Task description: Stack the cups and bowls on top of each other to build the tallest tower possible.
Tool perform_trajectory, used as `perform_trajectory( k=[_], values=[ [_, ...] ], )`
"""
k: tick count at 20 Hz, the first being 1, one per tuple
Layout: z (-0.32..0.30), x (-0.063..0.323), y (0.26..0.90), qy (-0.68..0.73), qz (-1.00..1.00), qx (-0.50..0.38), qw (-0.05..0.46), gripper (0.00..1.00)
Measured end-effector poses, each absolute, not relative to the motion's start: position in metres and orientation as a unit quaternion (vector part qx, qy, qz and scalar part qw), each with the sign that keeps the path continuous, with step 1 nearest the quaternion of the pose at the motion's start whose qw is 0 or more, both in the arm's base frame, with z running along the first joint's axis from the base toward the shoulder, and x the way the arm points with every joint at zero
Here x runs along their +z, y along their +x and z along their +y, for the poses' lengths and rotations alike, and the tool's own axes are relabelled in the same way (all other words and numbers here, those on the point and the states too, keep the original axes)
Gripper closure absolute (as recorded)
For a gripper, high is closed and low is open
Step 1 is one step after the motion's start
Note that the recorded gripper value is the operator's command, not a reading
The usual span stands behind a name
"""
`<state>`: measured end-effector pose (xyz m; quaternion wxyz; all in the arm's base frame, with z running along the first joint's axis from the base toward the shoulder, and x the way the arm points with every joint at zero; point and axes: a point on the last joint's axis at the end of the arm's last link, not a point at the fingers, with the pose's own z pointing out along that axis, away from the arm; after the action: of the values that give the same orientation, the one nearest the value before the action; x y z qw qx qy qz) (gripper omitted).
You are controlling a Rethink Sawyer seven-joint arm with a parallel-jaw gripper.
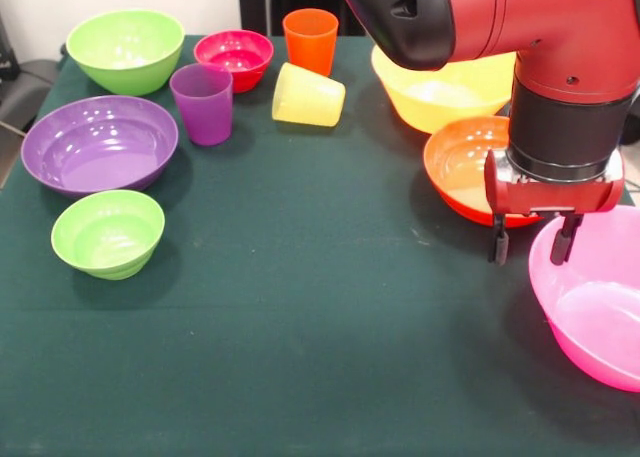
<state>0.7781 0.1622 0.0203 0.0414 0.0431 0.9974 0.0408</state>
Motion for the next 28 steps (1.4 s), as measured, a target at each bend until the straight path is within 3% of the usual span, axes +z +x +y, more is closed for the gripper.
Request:
perform_trajectory(
  k=[18,28],
  values=[
    [0.166,0.018,0.765,0.033,0.998,0.032,0.033,0.00],
    [0.183,0.037,0.754,0.010,0.998,0.030,0.049,0.00]
  ],
)
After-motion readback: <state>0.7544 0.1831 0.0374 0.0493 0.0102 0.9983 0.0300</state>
